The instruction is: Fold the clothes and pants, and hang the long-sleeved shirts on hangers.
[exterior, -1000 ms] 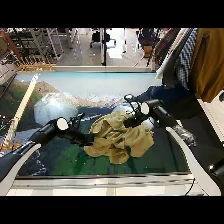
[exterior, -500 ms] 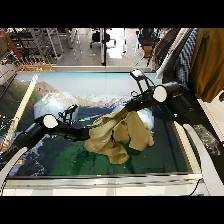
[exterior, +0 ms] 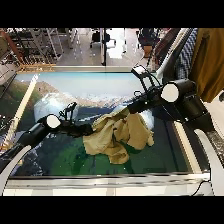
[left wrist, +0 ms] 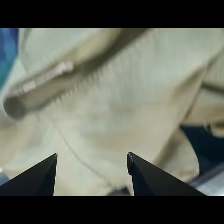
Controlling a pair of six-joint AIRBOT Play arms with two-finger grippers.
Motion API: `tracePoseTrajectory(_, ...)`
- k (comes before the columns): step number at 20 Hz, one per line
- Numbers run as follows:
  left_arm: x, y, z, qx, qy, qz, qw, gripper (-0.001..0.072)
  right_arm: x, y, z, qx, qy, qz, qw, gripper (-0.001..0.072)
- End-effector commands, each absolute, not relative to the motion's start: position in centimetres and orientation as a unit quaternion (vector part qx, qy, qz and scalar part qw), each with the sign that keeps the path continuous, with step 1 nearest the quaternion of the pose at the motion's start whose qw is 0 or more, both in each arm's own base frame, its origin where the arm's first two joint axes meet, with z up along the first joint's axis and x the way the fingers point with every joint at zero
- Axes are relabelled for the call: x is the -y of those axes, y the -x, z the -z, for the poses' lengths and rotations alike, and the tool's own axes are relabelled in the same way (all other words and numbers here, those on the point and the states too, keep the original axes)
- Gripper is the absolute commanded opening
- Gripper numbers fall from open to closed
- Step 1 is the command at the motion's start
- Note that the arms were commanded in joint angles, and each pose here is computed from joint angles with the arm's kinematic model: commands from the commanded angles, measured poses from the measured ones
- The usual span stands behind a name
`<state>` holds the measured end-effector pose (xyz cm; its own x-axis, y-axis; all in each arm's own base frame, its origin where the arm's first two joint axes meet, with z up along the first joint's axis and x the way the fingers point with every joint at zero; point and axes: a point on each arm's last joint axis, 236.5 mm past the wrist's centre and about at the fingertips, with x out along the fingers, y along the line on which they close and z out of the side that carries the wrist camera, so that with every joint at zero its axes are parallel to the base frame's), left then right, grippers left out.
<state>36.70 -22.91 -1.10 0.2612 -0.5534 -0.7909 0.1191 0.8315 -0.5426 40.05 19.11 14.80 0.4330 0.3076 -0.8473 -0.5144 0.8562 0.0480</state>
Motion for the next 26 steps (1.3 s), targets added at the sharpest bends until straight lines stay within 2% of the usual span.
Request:
tracePoseTrajectory(1,22.2,-38.5,2.8,-0.555,0.184,0.198,0.786,0.0515,-20.1,-39.1,-14.9,-0.475,0.117,-0.258,0.833,0.0015)
tracePoseTrajectory(4,19.3,-39.3,5.0,-0.554,0.094,0.177,0.808,0.0522,-21.1,-38.5,-15.1,-0.472,0.123,-0.27,0.83,0.0015)
tracePoseTrajectory(6,17.1,-40.7,4.7,-0.541,0.056,0.155,0.825,0.0556,-21.8,-38.1,-15.1,-0.469,0.129,-0.278,0.828,0.0015)
tracePoseTrajectory(10,16.5,-42.5,3.9,-0.53,0.061,0.146,0.833,0.0562,-23.2,-37.9,-15.4,-0.455,0.14,-0.295,0.829,0.0015)
tracePoseTrajectory(15,21.2,-39.7,7.4,-0.577,0.061,0.216,0.785,0.0554,-23.6,-38.0,-15.7,-0.448,0.133,-0.299,0.832,0.0015)
tracePoseTrajectory(16,21.7,-39.5,7.9,-0.581,0.062,0.217,0.782,0.0478,-23.6,-38.0,-15.7,-0.449,0.133,-0.299,0.832,0.0015)
tracePoseTrajectory(18,21.8,-39.3,8.9,-0.589,0.059,0.217,0.776,0.0118,-23.5,-37.8,-16.1,-0.445,0.133,-0.3,0.833,0.0015)
tracePoseTrajectory(19,21.8,-39.4,8.9,-0.588,0.059,0.216,0.777,0.0008,-23.4,-37.8,-16.4,-0.442,0.132,-0.3,0.835,0.0015)
tracePoseTrajectory(21,21.3,-41.1,7.4,-0.569,0.058,0.219,0.79,0.001,-22.8,-38.1,-17.0,-0.431,0.141,-0.289,0.843,0.0015)
tracePoseTrajectory(23,20.2,-44.9,1.9,-0.529,0.071,0.221,0.816,0.0009,-22.0,-39.6,-18.2,-0.401,0.146,-0.271,0.863,0.0014)
tracePoseTrajectory(26,17.5,-50.8,-13.4,-0.4,0.09,0.23,0.882,0.0009,-20.0,-44.2,-23.7,-0.289,0.095,-0.223,0.926,0.0014)
